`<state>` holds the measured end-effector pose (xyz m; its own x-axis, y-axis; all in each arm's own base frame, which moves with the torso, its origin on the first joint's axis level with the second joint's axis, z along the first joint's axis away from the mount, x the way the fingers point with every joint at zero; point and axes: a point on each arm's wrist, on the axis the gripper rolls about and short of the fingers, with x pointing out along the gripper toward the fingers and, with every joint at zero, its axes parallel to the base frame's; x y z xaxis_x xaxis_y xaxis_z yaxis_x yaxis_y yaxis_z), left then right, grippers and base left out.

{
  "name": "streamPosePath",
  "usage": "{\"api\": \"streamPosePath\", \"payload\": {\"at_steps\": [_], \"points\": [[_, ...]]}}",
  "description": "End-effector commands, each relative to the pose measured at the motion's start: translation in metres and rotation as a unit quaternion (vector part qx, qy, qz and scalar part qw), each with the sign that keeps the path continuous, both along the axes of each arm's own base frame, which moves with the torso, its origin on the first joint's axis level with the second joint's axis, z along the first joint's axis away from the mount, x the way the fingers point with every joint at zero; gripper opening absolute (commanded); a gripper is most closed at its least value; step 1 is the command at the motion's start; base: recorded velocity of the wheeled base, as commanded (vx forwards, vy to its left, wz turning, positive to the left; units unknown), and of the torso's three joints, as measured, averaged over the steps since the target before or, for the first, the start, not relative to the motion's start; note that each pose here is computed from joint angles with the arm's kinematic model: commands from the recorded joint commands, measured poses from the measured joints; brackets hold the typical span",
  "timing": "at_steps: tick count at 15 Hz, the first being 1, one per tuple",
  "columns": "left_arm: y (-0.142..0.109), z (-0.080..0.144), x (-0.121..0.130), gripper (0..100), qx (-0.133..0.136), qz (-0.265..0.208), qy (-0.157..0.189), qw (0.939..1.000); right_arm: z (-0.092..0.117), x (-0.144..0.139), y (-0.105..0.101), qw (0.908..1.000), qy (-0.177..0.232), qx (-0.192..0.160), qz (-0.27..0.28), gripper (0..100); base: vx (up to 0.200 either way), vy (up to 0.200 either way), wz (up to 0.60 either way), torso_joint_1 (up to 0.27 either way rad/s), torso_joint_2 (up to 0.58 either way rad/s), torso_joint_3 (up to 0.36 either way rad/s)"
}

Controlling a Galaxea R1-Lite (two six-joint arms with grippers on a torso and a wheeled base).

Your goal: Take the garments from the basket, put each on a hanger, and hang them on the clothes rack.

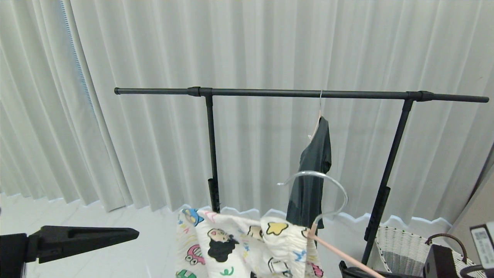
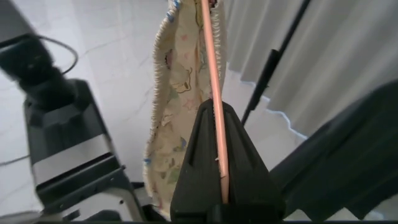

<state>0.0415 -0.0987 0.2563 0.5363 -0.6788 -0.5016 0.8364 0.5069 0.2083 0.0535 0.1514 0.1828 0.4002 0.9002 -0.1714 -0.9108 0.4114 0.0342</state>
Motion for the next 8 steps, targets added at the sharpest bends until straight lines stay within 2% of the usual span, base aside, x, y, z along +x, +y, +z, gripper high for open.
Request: {"api": "streamPosePath", "payload": {"at_steps": [1,4,6,8], "points": [[-0.002,-0.009,0.000,100,0.009,-0.023,-0.007,0.9997,-0.001,-0.012,0.001,0.9993,-0.001,-0.001,0.038,0,0.000,0.000,0.00,0.000,0.00,0.000],[-0.022,-0.024,0.006,100,0.005,-0.059,-0.015,0.9981,-0.012,-0.027,0.000,0.9961,-0.004,-0.024,0.085,0,0.000,0.000,0.00,0.000,0.00,0.000],[-0.026,-0.034,0.006,100,0.023,-0.087,-0.004,0.9960,-0.014,-0.029,0.001,0.9953,-0.011,-0.030,0.092,0,0.000,0.000,0.00,0.000,0.00,0.000],[-0.029,-0.044,0.005,100,0.047,-0.131,0.004,0.9903,-0.014,-0.030,0.001,0.9946,-0.017,-0.033,0.097,0,0.000,0.000,0.00,0.000,0.00,0.000]]}}
